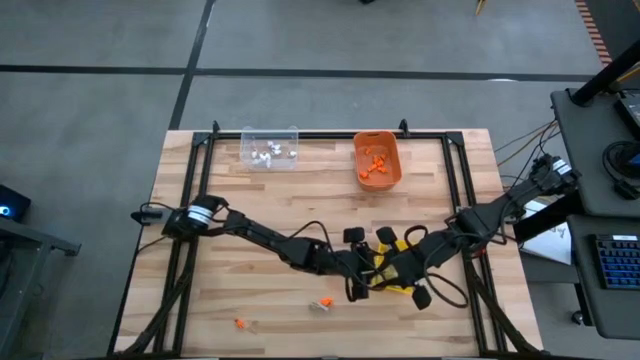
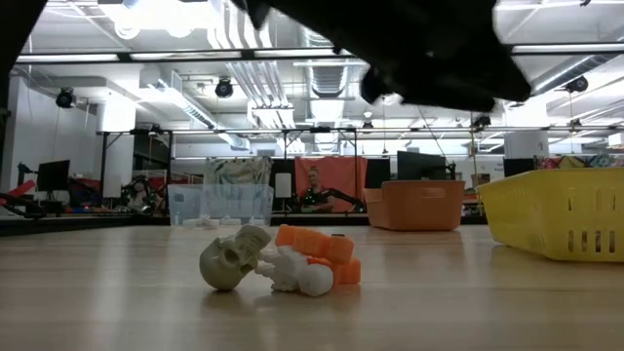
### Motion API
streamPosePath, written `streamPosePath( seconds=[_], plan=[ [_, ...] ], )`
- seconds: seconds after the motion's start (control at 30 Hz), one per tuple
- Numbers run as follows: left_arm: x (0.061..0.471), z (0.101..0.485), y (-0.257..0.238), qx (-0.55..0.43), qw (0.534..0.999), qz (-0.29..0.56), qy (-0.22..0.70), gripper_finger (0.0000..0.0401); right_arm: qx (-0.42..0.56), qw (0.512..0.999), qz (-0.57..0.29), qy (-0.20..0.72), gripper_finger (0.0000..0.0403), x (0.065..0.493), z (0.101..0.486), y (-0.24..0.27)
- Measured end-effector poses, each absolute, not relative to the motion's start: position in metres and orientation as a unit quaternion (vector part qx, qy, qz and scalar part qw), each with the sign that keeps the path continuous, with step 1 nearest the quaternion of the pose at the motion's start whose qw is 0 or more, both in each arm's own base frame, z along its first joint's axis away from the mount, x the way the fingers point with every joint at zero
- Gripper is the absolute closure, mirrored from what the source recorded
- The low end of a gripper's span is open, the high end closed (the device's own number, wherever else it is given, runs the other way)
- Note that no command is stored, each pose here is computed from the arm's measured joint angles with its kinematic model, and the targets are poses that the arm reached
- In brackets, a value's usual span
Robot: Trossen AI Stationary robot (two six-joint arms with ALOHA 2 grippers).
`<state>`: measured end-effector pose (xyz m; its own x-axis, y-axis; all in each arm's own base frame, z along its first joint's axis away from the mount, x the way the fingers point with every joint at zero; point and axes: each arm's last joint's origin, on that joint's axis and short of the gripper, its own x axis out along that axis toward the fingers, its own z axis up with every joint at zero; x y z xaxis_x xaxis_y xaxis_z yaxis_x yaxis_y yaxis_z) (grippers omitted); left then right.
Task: Sort Halloween decoration
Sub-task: Put the orange skeleton toy into the yellow bin
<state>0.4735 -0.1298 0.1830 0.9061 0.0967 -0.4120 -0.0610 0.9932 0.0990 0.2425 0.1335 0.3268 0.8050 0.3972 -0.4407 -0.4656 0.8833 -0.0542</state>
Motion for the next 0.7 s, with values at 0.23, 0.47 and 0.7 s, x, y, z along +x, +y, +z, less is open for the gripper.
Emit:
streamPosePath(
  seconds=[0.23, 0.47, 0.7],
  plan=[
    [0.442, 0.21, -0.146, 0.106, 0.95, 0.109, 0.273, 0.021, -0.084, 0.954, 0.228, 0.174, 0.0323, 0.242, 0.336, 0.133],
    [0.407, 0.218, -0.157, 0.13, 0.912, 0.158, 0.355, 0.0217, -0.082, 0.96, 0.221, 0.15, 0.0323, 0.249, 0.336, 0.135],
    [0.374, 0.216, -0.172, 0.134, 0.879, 0.177, 0.423, 0.0231, -0.095, 0.965, 0.185, 0.162, 0.0323, 0.257, 0.328, 0.138]
  ],
)
